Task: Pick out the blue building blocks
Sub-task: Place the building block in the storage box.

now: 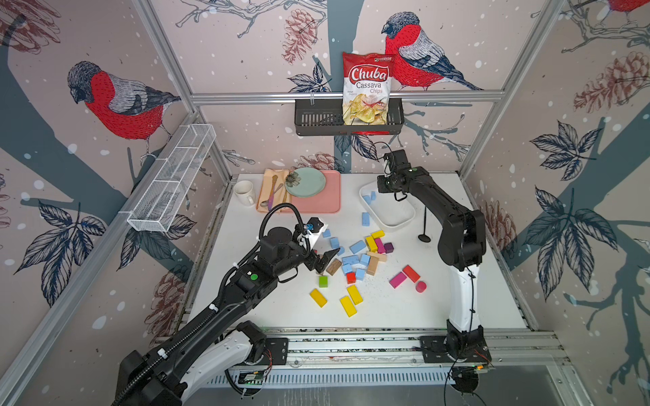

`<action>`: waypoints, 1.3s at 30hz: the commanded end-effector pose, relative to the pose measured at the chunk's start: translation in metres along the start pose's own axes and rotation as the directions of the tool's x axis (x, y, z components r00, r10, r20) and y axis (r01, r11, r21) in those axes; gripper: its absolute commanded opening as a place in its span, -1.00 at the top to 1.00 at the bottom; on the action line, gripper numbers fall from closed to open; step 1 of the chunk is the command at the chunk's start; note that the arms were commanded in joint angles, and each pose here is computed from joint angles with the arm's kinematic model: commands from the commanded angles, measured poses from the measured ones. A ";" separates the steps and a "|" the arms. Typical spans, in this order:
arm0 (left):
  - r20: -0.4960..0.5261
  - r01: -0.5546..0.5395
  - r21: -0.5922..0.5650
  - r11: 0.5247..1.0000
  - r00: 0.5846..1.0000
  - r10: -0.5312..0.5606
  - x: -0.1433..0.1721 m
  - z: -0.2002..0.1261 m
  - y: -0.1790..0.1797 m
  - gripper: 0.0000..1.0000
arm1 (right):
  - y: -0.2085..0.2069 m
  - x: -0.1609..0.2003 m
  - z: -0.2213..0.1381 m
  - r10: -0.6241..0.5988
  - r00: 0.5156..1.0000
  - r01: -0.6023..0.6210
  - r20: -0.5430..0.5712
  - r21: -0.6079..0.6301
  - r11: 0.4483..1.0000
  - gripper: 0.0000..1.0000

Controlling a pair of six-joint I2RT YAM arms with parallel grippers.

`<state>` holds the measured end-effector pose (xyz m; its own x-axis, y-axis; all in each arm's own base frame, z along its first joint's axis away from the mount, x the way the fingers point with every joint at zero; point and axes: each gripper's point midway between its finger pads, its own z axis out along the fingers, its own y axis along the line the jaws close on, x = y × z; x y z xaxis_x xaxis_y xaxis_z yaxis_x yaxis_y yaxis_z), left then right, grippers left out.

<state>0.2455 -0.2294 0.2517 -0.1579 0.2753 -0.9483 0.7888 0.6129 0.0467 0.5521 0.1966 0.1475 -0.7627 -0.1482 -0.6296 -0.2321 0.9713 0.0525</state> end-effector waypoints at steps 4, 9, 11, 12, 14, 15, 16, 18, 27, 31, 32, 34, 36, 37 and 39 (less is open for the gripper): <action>0.008 -0.016 0.008 1.000 1.000 0.016 -0.002 0.000 -0.001 -0.92 | -0.022 0.000 0.026 -0.038 0.999 0.040 -0.034 0.062 0.997 0.69; 0.008 -0.016 0.004 1.000 1.000 0.016 -0.002 -0.001 0.000 -0.92 | -0.024 0.002 0.045 -0.051 0.998 0.053 -0.032 0.061 0.997 0.67; 0.009 -0.016 0.006 1.000 1.000 0.016 -0.003 -0.001 -0.001 -0.92 | -0.024 0.004 0.052 -0.056 0.998 0.059 -0.036 0.066 0.996 0.67; 0.009 -0.017 0.007 1.000 1.000 0.017 -0.002 -0.001 -0.001 -0.92 | -0.027 0.005 0.055 -0.055 0.998 0.057 -0.038 0.073 0.996 0.66; 0.012 -0.017 0.006 1.000 1.000 0.017 -0.003 -0.001 -0.001 -0.92 | -0.028 0.007 0.062 -0.058 0.997 0.061 -0.043 0.076 0.995 0.66; 0.012 -0.017 0.007 1.000 1.000 0.017 -0.003 -0.001 -0.001 -0.92 | -0.028 0.008 0.064 -0.059 0.997 0.062 -0.043 0.075 0.995 0.65; 0.011 -0.017 0.008 1.000 1.000 0.017 -0.003 -0.001 -0.001 -0.92 | -0.029 0.009 0.068 -0.061 0.997 0.064 -0.045 0.076 0.995 0.65; 0.011 -0.017 0.008 1.000 1.000 0.017 -0.003 -0.001 -0.001 -0.92 | -0.028 0.012 0.075 -0.064 0.997 0.067 -0.048 0.071 0.995 0.63; 0.011 -0.015 0.015 1.000 1.000 0.015 -0.003 -0.001 -0.002 -0.92 | -0.029 0.023 0.096 -0.072 0.996 0.076 -0.062 0.076 0.994 0.58; 0.011 -0.014 0.017 1.000 1.000 0.013 -0.002 0.000 -0.002 -0.92 | -0.027 0.027 0.101 -0.071 0.995 0.075 -0.067 0.065 0.995 0.58; 0.010 -0.014 0.020 1.000 1.000 0.013 -0.002 0.000 -0.003 -0.92 | -0.025 0.028 0.103 -0.074 0.995 0.078 -0.068 0.058 0.995 0.57; 0.011 -0.014 0.018 1.000 1.000 0.013 -0.002 0.000 -0.003 -0.92 | -0.023 0.029 0.105 -0.081 0.994 0.084 -0.068 0.046 0.995 0.56; 0.012 -0.014 0.019 1.000 1.000 0.014 -0.003 -0.001 -0.003 -0.92 | -0.019 0.031 0.108 -0.095 0.993 0.098 -0.069 0.035 0.995 0.54; 0.013 -0.014 0.018 1.000 1.000 0.014 -0.004 -0.001 -0.003 -0.92 | -0.017 0.031 0.108 -0.101 0.992 0.104 -0.069 0.032 0.994 0.54; 0.014 -0.014 0.018 1.000 1.000 0.014 -0.003 -0.001 -0.003 -0.92 | -0.016 0.033 0.111 -0.112 0.991 0.114 -0.072 0.030 0.993 0.53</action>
<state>0.2447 -0.2299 0.2520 -0.1572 0.2741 -0.9488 0.7927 0.6079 0.0443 0.5935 0.1894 0.0386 -0.7949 -0.2465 -0.5544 -0.2678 0.9625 -0.0440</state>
